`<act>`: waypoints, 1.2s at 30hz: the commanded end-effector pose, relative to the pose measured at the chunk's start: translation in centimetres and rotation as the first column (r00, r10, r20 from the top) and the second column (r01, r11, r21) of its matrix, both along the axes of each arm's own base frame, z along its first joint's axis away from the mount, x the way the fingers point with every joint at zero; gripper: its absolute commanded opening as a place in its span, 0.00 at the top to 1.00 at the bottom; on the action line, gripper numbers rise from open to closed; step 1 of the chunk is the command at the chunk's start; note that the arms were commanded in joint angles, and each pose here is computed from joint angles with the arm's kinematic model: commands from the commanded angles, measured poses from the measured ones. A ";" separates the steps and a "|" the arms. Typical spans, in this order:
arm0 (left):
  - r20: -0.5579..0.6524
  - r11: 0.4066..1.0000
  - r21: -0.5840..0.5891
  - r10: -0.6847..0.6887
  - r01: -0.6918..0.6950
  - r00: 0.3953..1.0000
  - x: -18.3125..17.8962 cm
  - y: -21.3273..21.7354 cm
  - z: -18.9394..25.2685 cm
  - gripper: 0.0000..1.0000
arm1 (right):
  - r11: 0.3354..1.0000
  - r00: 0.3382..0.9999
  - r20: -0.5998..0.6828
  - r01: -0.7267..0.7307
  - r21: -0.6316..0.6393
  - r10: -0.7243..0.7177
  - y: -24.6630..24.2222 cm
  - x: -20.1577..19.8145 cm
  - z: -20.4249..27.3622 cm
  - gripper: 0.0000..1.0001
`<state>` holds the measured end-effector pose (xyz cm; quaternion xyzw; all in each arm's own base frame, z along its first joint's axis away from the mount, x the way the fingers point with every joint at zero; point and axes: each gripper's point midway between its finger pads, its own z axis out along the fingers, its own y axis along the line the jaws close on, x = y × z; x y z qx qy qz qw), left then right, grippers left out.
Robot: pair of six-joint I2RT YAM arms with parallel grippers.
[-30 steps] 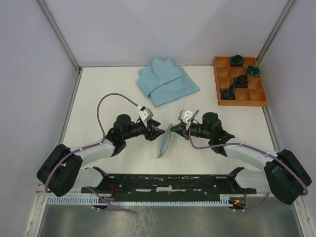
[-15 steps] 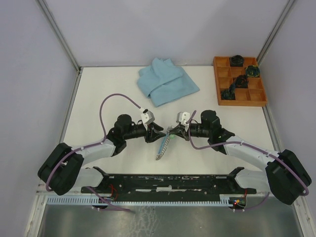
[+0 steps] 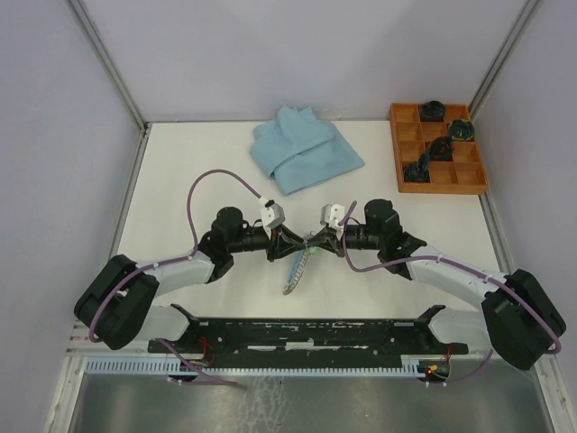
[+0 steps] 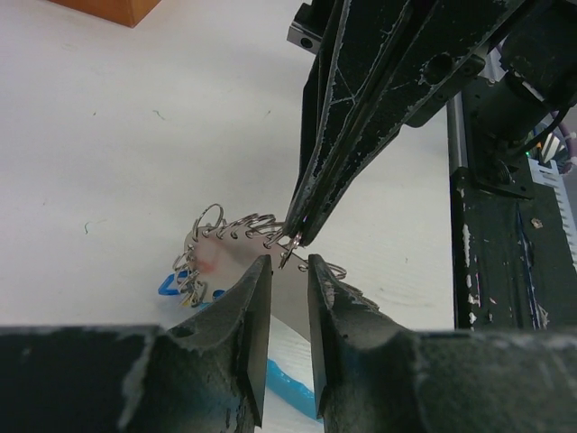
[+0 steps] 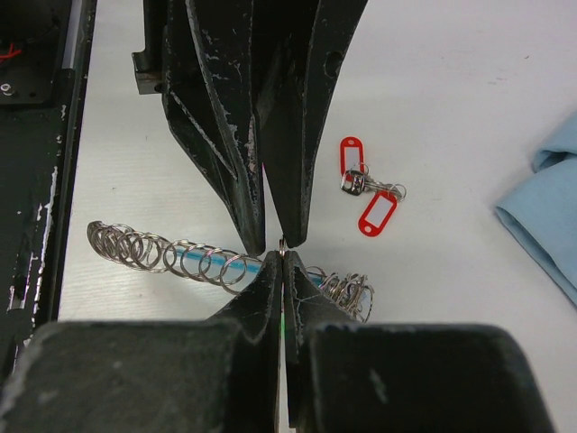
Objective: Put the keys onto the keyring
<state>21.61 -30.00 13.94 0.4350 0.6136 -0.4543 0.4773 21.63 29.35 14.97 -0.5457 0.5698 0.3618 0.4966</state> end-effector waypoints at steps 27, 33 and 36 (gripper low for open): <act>0.015 0.973 0.190 0.128 -0.129 0.992 0.9 -0.2 2.9 0.97 | 0.994 0.993 0.041 0.112 -0.005 -0.112 -1.4 0.9 2.8 0.67; -0.002 0.928 0.337 0.171 -0.160 0.985 1.2 0.6 3.5 0.97 | 0.987 0.985 0.059 0.163 0.003 -0.162 -2.0 1.3 2.4 0.63; -0.023 0.890 0.431 0.171 -0.145 0.985 1.3 1.0 3.4 0.97 | 0.988 0.986 0.061 0.153 0.027 -0.154 -1.6 1.5 2.5 0.63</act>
